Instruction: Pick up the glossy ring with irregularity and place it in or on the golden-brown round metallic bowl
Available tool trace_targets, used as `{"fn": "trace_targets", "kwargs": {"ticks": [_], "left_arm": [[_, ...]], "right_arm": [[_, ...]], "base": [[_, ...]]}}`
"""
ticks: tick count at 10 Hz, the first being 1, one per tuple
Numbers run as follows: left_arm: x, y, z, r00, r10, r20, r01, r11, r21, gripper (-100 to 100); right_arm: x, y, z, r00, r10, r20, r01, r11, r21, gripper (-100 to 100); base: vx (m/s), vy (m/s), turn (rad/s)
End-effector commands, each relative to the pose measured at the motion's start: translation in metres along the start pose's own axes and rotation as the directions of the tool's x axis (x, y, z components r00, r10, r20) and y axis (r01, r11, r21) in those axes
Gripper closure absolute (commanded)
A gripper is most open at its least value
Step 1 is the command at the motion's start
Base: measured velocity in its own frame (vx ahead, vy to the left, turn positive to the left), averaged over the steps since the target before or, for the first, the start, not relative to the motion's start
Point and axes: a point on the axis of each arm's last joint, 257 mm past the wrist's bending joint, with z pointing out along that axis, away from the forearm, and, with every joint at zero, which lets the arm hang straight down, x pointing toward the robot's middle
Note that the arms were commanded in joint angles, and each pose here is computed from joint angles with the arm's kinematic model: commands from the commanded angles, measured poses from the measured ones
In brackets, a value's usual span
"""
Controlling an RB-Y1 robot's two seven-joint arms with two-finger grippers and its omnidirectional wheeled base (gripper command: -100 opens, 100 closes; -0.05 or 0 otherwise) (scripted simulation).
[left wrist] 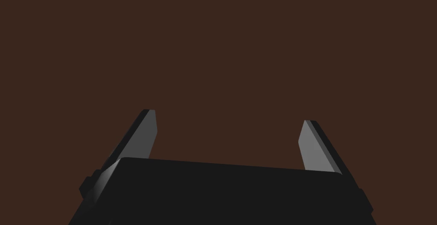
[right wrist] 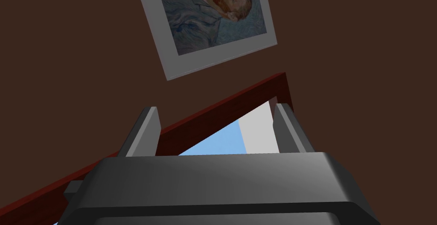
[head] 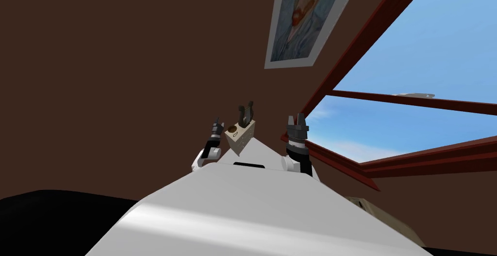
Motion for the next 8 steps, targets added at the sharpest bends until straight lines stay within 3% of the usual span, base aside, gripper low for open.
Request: {"fn": "trace_targets", "kwargs": {"ticks": [1,8], "left_arm": [[-0.005,0.015,0.002,1.0,-0.022,0.01,0.022,0.999,-0.026,-100],[-0.028,0.08,-0.007,0.996,-0.069,0.062,0.077,0.986,-0.146,-100]], "right_arm": [[0.0,0.0,0.0,1.0,0.0,0.0,0.0,1.0,0.0,0],[0.0,0.0,0.0,1.0,0.0,0.0,0.0,1.0,0.0,0]], "base": [[0.022,-0.046,0.026],[0.024,-0.047,0.015]]}}
